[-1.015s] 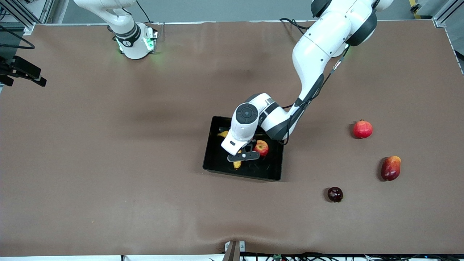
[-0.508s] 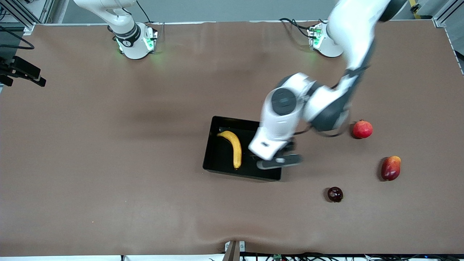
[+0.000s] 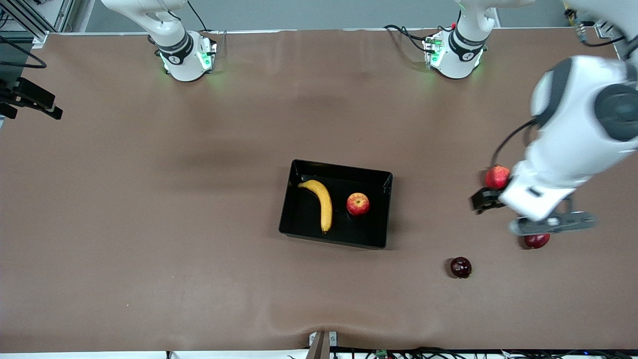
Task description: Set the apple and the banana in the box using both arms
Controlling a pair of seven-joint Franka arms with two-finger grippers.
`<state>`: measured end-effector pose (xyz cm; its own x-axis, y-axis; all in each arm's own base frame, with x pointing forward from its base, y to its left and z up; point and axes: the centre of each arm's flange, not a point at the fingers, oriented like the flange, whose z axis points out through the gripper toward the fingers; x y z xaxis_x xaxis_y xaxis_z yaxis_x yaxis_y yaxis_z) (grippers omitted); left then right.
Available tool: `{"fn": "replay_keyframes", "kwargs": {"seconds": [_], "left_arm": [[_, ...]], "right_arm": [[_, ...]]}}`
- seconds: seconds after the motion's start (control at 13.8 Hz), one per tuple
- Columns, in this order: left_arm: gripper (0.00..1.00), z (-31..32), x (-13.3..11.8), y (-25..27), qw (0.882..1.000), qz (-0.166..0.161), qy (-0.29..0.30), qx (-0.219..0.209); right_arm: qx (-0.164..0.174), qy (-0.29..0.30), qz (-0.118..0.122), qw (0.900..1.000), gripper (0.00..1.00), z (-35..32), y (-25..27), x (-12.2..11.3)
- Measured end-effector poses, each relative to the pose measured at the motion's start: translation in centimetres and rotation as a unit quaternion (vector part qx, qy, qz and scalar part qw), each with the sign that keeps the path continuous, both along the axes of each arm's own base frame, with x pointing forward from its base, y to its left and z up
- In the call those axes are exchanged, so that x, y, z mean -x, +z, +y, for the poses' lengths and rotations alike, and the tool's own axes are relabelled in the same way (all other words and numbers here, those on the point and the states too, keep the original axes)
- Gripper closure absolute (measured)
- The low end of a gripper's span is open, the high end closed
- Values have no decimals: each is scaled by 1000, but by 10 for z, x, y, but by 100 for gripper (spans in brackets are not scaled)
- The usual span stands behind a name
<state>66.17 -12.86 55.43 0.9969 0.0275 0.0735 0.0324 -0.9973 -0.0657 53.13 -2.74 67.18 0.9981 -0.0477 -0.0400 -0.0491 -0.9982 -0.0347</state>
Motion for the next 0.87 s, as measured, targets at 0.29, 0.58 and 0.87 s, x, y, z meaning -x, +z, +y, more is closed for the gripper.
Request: {"fn": "replay_keyframes", "kwargs": {"seconds": [0.29, 0.58, 0.87], "left_arm": [[0, 39, 26, 34, 999, 36, -14, -3], [0, 48, 42, 45, 999, 40, -19, -12], [0, 70, 52, 57, 999, 41, -27, -15]], "right_arm": [[0, 0, 0, 1000, 0, 0, 0, 0], [0, 0, 0, 1000, 0, 0, 0, 0], [0, 0, 0, 1000, 0, 0, 0, 0]]}}
